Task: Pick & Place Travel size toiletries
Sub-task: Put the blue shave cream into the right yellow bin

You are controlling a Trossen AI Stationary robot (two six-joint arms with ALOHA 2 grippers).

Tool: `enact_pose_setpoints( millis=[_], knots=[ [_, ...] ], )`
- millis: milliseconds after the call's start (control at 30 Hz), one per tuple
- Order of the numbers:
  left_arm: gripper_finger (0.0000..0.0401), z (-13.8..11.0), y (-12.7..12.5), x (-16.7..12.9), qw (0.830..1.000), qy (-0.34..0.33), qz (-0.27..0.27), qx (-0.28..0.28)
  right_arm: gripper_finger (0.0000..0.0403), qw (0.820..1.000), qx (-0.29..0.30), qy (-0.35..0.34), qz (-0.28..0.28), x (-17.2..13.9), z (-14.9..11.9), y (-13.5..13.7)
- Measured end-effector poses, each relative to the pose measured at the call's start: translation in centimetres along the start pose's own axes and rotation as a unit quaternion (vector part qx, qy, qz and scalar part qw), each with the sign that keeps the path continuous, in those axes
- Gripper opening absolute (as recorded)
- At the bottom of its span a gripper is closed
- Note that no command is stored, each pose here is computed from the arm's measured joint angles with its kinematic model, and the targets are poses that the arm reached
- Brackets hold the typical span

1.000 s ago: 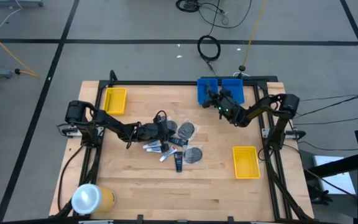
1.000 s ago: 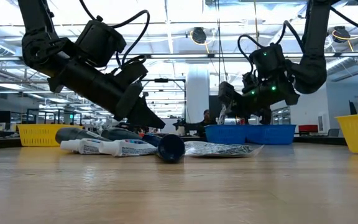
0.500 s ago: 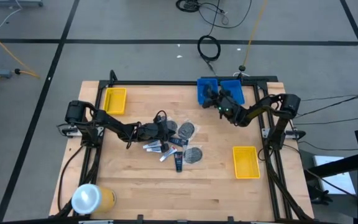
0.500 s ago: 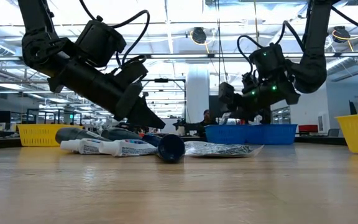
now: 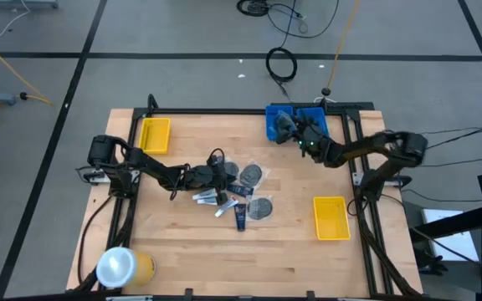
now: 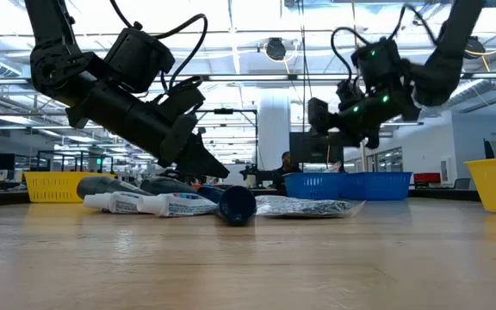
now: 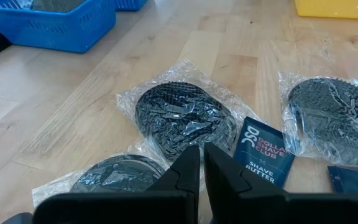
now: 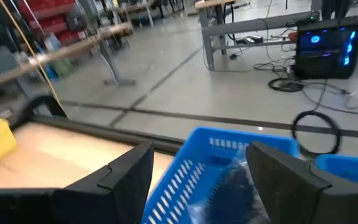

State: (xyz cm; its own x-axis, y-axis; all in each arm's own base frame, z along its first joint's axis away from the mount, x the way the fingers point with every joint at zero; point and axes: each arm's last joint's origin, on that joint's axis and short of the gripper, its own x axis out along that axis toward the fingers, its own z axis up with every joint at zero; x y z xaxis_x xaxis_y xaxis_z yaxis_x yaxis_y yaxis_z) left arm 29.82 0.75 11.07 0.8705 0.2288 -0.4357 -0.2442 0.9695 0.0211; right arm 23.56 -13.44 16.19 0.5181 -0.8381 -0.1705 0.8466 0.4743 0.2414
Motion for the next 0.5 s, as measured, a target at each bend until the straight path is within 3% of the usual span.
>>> enact_pose_setpoints(
  millis=[100,233,400,500],
  knots=[
    [0.0026,0.0,0.0,0.0,1.000,0.000,0.000,0.000,0.0243,0.999,-0.040,0.026,0.005,-1.3,1.2,-0.1],
    [0.0026,0.0,0.0,0.0,1.000,0.000,0.000,0.000,0.0230,0.992,-0.089,0.080,0.051,-3.4,2.1,0.1],
    [0.0026,0.2,0.0,0.0,1.000,-0.009,-0.001,-0.001,0.0201,0.984,-0.117,0.134,0.017,-4.2,2.6,-0.4],
    [0.0026,0.3,0.0,0.0,1.000,-0.014,0.000,-0.001,0.0165,0.977,-0.128,0.169,0.013,-3.6,2.7,-0.3]
  ],
)
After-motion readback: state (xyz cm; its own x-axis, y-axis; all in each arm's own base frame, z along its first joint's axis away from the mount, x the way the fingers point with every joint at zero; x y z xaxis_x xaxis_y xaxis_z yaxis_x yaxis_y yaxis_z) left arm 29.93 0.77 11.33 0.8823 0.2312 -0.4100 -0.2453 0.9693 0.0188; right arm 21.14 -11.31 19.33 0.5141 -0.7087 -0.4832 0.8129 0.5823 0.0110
